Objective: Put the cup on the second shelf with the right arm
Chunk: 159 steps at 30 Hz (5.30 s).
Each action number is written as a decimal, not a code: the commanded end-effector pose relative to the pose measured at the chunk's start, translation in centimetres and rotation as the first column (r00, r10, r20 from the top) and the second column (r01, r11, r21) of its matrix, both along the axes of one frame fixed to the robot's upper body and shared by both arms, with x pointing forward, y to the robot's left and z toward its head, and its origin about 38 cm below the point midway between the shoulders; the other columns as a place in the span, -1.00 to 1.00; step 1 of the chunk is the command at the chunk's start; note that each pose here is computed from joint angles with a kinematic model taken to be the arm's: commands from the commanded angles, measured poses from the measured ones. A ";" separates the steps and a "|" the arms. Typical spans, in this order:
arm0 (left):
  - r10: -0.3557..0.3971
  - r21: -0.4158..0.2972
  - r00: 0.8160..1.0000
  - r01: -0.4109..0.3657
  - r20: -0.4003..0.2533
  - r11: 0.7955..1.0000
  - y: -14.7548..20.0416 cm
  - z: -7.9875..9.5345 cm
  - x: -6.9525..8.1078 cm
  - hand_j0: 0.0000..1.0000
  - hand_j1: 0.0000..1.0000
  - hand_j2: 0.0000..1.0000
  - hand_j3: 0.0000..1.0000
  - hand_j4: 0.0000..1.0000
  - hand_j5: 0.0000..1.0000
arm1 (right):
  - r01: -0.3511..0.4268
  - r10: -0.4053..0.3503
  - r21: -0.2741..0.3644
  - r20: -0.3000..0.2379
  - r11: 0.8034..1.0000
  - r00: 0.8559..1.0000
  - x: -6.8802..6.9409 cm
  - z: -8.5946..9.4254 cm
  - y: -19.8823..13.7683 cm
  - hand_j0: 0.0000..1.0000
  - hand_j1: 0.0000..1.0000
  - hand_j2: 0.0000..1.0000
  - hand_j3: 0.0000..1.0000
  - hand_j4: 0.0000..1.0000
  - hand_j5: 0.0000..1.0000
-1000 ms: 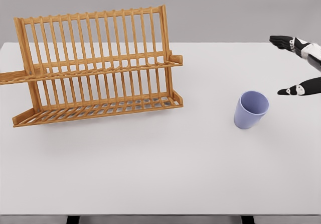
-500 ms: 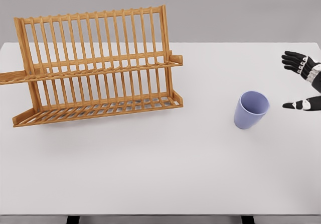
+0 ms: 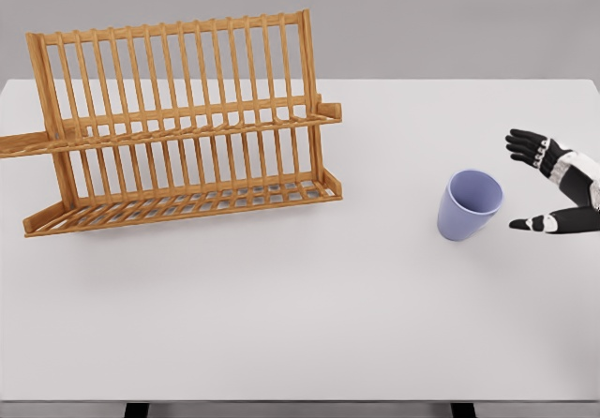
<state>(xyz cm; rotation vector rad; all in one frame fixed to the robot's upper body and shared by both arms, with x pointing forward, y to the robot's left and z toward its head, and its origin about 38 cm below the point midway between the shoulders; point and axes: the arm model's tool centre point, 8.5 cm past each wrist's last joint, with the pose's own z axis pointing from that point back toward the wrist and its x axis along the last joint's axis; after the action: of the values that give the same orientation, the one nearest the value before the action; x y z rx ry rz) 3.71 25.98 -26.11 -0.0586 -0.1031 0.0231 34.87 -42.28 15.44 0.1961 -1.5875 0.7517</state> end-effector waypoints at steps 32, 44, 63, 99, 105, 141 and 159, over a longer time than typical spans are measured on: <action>0.000 0.001 1.000 0.000 0.001 1.000 0.0 0.0 0.0 1.00 1.00 1.00 1.00 1.00 1.00 | -0.030 0.030 0.024 -0.024 0.999 0.999 0.5 -3.2 3.1 1.00 1.00 1.00 1.00 1.00 1.00; 0.000 -0.001 1.000 0.000 0.000 1.000 0.0 0.0 0.0 1.00 1.00 1.00 1.00 1.00 1.00 | -0.030 0.031 0.028 -0.043 0.999 0.999 1.1 -4.6 4.1 1.00 1.00 1.00 1.00 1.00 1.00; 0.000 -0.001 1.000 0.000 0.000 1.000 0.0 0.0 0.0 1.00 1.00 1.00 1.00 1.00 1.00 | -0.041 0.041 0.030 -0.023 0.999 0.999 1.7 -3.8 4.6 1.00 1.00 1.00 1.00 1.00 1.00; 0.000 0.000 1.000 0.000 0.000 1.000 0.0 0.0 0.0 1.00 1.00 1.00 1.00 1.00 1.00 | -0.067 0.066 0.031 0.032 0.997 0.997 4.0 0.2 6.3 0.20 0.20 0.20 0.20 0.20 0.20; 0.000 0.000 1.000 0.000 0.000 1.000 0.0 0.0 0.0 1.00 1.00 1.00 1.00 1.00 1.00 | -0.062 0.060 0.030 0.060 0.998 0.996 5.0 1.9 6.3 0.20 0.20 0.20 0.20 0.20 0.20; 0.000 0.000 1.000 0.000 0.000 1.000 0.0 0.0 0.0 1.00 1.00 1.00 1.00 1.00 1.00 | -0.150 0.145 0.005 0.229 0.989 0.963 11.3 11.6 12.0 0.20 0.20 0.20 0.20 0.20 0.20; 0.000 -0.001 1.000 0.000 0.001 1.000 0.0 0.0 0.0 1.00 1.00 1.00 1.00 1.00 1.00 | -0.212 0.204 0.000 0.266 0.977 0.942 14.1 12.6 18.0 0.20 0.20 0.20 0.20 0.20 0.20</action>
<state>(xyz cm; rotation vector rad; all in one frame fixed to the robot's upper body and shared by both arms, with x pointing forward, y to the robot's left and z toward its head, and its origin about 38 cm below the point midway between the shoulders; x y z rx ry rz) 3.73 25.98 -26.11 -0.0588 -0.1035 0.0230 48.88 -24.91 28.37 0.2802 -1.8536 0.9543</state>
